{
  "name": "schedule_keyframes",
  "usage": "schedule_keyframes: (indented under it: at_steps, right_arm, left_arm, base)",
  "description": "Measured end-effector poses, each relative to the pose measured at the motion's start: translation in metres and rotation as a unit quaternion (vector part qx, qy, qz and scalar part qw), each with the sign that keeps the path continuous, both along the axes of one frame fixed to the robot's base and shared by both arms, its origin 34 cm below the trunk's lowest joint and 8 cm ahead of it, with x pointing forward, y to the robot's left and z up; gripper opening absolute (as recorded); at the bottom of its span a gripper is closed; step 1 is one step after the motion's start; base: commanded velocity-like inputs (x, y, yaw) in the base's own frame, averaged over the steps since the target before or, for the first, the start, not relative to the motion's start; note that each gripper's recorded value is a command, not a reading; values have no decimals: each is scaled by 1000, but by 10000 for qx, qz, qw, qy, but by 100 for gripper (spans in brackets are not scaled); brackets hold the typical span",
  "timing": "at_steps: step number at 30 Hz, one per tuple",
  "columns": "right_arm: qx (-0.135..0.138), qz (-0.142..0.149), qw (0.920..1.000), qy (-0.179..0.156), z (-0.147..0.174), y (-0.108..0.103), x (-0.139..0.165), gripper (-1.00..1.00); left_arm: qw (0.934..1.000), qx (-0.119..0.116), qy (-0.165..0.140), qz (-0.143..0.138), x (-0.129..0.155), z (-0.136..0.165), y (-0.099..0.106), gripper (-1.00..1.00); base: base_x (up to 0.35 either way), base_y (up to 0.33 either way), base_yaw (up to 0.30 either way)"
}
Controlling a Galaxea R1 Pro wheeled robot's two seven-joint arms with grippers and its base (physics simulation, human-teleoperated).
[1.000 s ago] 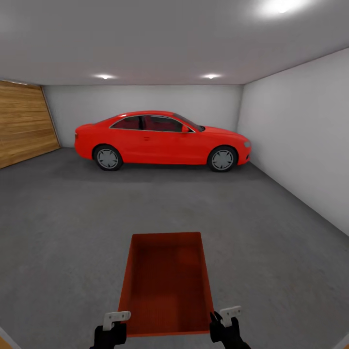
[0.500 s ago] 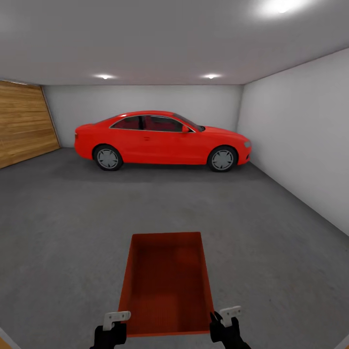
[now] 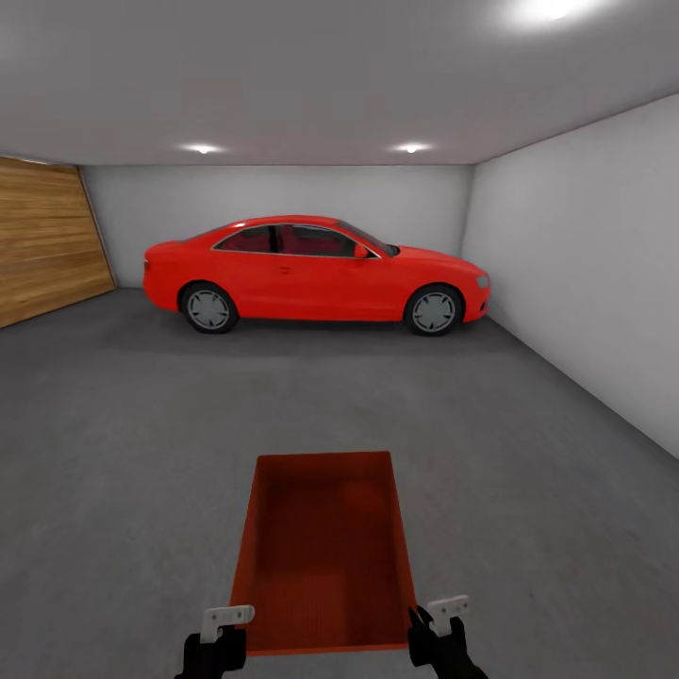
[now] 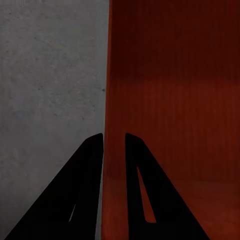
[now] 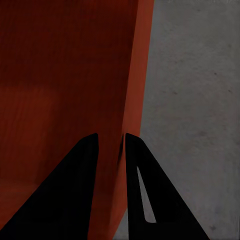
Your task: Move the two storage containers from the living room to the garage. In the garage, place one container on the floor and stack the other container on top of it (either order is fine).
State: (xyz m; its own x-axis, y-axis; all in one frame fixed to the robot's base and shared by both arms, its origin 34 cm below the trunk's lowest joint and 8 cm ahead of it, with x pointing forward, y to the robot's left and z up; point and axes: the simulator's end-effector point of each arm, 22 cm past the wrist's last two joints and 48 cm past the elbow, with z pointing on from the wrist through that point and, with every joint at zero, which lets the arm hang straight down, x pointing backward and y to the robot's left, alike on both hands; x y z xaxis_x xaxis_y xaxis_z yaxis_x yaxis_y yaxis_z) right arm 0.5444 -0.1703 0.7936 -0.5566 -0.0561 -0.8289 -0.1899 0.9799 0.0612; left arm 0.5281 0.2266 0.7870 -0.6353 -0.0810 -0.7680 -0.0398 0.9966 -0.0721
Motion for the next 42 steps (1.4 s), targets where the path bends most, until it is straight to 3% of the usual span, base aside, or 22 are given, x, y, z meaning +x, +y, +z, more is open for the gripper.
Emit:
schedule_keyframes:
  at_steps: [42]
  right_arm:
    - [-1,-3,10000,2,0,0,0,-100]
  left_arm:
    - [10000,-1,-1,0,0,0,0,-100]
  base:
    - [77,8,0]
